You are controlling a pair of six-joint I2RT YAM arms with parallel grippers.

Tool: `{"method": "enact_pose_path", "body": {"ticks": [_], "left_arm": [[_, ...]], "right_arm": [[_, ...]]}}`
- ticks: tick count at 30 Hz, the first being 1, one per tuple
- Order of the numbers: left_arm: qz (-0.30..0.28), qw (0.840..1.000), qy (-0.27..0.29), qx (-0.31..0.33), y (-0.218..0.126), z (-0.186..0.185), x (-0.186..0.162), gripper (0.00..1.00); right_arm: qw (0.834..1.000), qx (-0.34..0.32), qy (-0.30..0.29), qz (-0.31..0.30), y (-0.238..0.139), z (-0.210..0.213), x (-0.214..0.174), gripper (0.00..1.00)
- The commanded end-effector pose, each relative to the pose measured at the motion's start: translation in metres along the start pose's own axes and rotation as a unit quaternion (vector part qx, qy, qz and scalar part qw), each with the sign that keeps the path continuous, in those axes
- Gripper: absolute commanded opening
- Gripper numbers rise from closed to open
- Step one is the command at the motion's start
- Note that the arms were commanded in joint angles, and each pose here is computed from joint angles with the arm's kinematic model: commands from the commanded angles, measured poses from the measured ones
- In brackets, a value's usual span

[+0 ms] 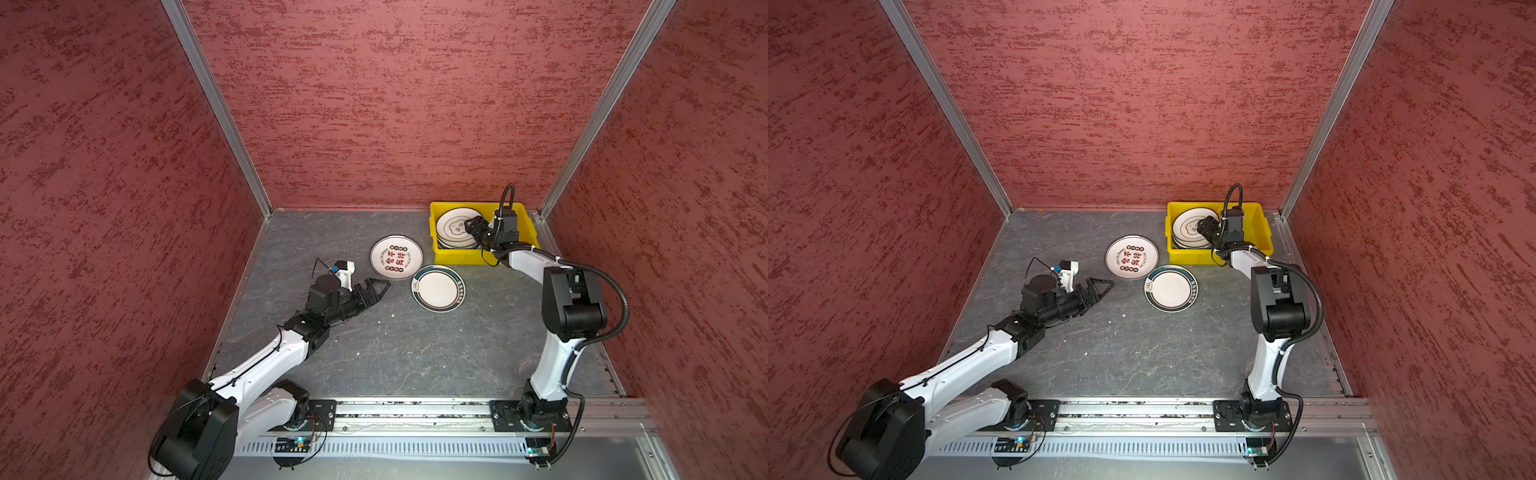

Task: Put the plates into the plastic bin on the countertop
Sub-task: 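Lower the plate onto the stack, open and withdraw the right gripper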

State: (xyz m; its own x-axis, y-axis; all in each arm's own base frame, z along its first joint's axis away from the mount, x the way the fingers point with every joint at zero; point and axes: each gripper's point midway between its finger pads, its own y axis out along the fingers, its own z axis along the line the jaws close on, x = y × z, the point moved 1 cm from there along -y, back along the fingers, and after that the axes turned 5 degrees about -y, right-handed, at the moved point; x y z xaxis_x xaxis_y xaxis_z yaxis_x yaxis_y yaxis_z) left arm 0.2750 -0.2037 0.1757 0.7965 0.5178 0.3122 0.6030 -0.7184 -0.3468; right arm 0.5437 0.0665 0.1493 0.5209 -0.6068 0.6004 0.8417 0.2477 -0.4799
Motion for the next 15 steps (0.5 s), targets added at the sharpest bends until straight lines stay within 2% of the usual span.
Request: {"method": "enact_pose_path", "body": {"ticks": [1, 5, 8, 15], "left_arm": [[-0.003, 1.000, 0.010, 0.000, 0.002, -0.002, 0.001, 0.99], [0.004, 1.000, 0.006, 0.009, 0.007, 0.003, 0.000, 0.99], [0.008, 1.000, 0.004, 0.012, 0.013, 0.006, -0.002, 0.99], [0.019, 1.000, 0.003, 0.018, 0.029, 0.011, -0.004, 0.99]], "right_arm": [[0.999, -0.008, -0.023, -0.031, -0.023, 0.008, 0.015, 0.80], [0.998, -0.003, -0.036, -0.060, -0.049, 0.019, 0.025, 0.85], [0.996, 0.017, -0.040, -0.082, -0.074, 0.030, 0.030, 0.98], [0.993, 0.060, -0.038, -0.092, -0.123, 0.047, 0.023, 0.99]]}}
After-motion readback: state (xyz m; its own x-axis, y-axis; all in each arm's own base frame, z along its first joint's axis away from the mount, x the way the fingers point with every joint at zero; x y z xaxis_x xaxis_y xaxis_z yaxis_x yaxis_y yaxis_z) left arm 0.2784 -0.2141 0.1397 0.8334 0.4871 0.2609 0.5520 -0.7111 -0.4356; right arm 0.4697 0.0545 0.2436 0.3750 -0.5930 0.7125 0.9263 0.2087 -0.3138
